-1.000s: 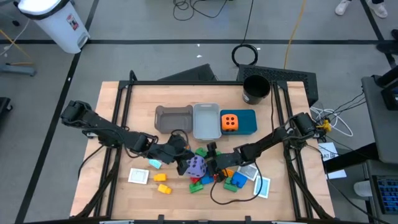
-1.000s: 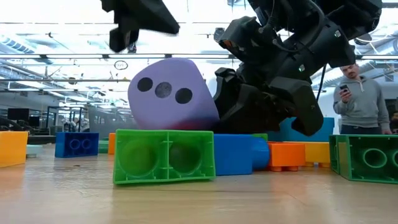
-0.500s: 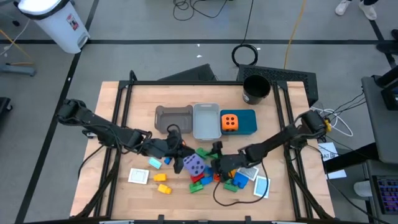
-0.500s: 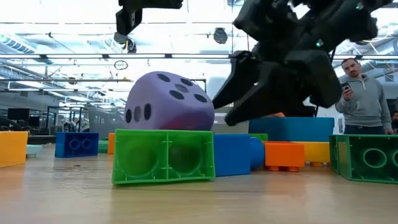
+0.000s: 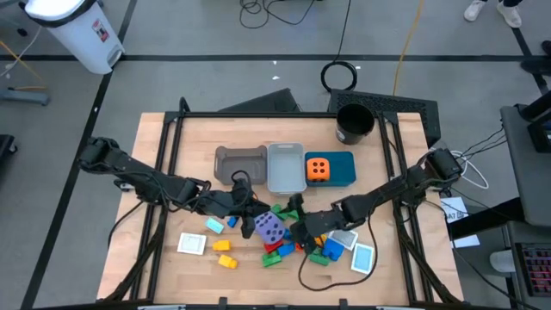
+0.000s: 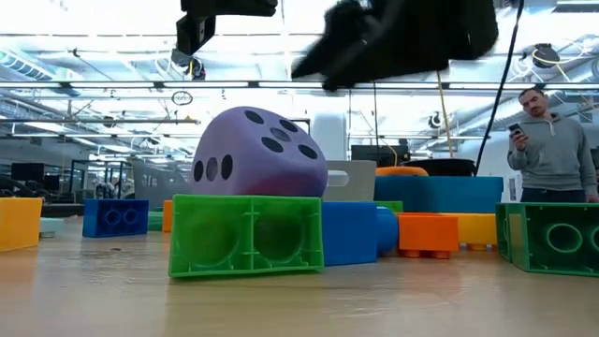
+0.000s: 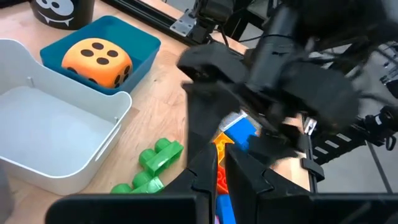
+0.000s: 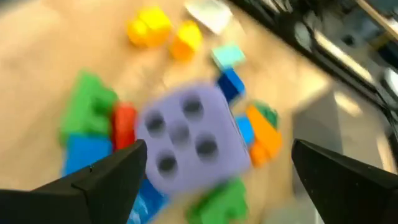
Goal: Pick & Place Toys
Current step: Put the purple die into the blue bin
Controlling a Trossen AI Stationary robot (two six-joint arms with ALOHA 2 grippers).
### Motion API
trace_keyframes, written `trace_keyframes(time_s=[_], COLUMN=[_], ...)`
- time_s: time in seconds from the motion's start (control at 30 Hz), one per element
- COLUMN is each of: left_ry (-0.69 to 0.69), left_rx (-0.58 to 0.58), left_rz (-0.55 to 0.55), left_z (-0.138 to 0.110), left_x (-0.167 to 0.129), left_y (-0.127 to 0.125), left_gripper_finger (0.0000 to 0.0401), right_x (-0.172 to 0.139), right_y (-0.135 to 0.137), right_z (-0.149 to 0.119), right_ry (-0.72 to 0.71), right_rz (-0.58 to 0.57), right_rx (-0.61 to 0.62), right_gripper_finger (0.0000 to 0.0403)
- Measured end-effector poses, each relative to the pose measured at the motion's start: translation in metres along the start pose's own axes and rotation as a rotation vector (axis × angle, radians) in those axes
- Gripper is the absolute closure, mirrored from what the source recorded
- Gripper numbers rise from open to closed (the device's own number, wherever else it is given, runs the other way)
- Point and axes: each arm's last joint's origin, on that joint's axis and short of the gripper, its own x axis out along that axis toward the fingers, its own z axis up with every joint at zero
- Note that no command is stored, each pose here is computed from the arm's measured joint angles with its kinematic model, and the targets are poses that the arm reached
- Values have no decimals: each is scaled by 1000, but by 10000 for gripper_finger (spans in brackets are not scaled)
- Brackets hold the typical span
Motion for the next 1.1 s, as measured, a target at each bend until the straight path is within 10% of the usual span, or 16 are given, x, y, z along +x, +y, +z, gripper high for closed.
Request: trace_keyframes(time_s=[0.63,1.1], left_ry=[17,19], left_rx=[2,3], left_rz=[-29,-23], left_z=[-1,-1], left_x=[-1,0], left_y=[-2,-1], left_gripper_finger=[366,366], right_x=[55,58], right_y=[-18,-19], right_z=[-23,-39], right_ry=[-36,108], right_rz=[230,265], right_rx=[63,145], right_gripper_finger=[17,194])
